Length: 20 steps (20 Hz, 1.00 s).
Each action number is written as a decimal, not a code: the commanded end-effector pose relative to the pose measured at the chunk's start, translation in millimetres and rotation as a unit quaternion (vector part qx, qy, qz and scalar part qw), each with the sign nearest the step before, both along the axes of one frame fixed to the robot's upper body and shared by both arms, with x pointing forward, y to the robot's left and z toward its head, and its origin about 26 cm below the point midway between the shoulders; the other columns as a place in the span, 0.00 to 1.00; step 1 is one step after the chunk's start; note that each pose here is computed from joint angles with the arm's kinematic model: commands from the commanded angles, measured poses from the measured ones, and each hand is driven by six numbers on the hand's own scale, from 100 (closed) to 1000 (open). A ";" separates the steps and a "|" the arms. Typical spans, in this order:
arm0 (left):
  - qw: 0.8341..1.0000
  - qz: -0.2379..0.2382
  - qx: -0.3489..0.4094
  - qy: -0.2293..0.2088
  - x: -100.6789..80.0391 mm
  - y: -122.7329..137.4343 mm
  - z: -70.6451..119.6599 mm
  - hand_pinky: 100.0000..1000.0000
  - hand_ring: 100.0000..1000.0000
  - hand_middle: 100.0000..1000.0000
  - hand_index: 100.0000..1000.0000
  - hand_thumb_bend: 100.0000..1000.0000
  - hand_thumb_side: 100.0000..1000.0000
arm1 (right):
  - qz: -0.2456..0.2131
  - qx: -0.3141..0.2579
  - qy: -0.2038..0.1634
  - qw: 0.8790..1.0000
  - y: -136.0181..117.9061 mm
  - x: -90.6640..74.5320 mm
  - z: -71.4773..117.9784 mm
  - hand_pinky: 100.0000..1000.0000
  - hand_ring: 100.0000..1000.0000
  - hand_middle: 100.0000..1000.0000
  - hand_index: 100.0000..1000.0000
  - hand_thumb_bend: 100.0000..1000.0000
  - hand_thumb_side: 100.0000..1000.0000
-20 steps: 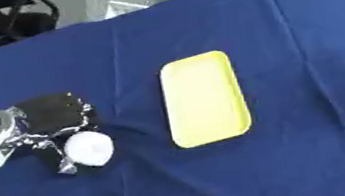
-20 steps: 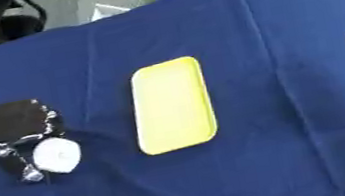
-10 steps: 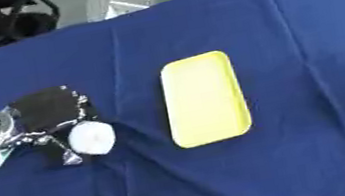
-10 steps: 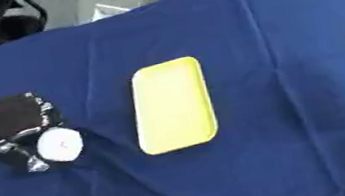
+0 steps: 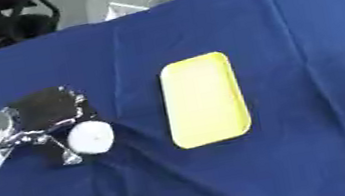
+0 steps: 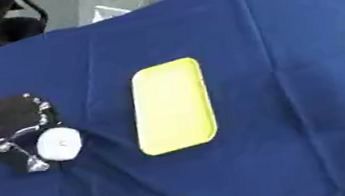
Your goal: Pick up objects on the table and place them in the box.
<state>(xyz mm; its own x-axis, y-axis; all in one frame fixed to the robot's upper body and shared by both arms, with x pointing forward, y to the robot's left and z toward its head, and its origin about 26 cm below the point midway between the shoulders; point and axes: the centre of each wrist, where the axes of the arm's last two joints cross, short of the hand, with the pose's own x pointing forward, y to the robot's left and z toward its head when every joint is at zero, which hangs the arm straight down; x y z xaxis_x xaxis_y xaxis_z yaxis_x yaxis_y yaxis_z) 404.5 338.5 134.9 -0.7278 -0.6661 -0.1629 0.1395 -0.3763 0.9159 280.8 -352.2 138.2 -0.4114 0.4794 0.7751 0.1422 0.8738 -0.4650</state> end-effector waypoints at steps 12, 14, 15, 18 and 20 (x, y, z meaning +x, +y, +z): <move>0.971 0.075 -0.167 0.153 0.8 -12.5 55.4 0.15 0.03 0.14 0.23 0.00 0.14 | 0.001 -0.012 -0.011 1.000 -3.4 -0.5 9.4 0.63 0.66 0.88 0.96 0.26 0.76; 0.971 0.075 -0.169 0.153 1.1 -14.6 55.3 0.15 0.03 0.14 0.23 0.00 0.14 | 0.001 -0.011 -0.011 1.000 -3.3 -0.5 9.4 0.63 0.66 0.88 0.96 0.26 0.76; 0.971 0.075 -0.170 0.152 1.3 -15.6 55.3 0.15 0.03 0.14 0.23 0.00 0.14 | 0.001 -0.011 -0.011 1.000 -3.3 -0.4 9.4 0.63 0.66 0.88 0.96 0.26 0.76; 0.972 0.072 -0.171 0.143 2.2 -19.3 56.7 0.15 0.03 0.14 0.23 0.00 0.13 | 0.001 -0.011 -0.011 1.000 -3.3 -0.5 9.2 0.63 0.66 0.88 0.96 0.26 0.76; 0.974 0.068 -0.172 0.132 3.4 -23.6 58.9 0.15 0.03 0.14 0.23 0.00 0.13 | 0.001 -0.011 -0.010 1.000 -3.4 -0.5 9.0 0.63 0.66 0.88 0.96 0.26 0.76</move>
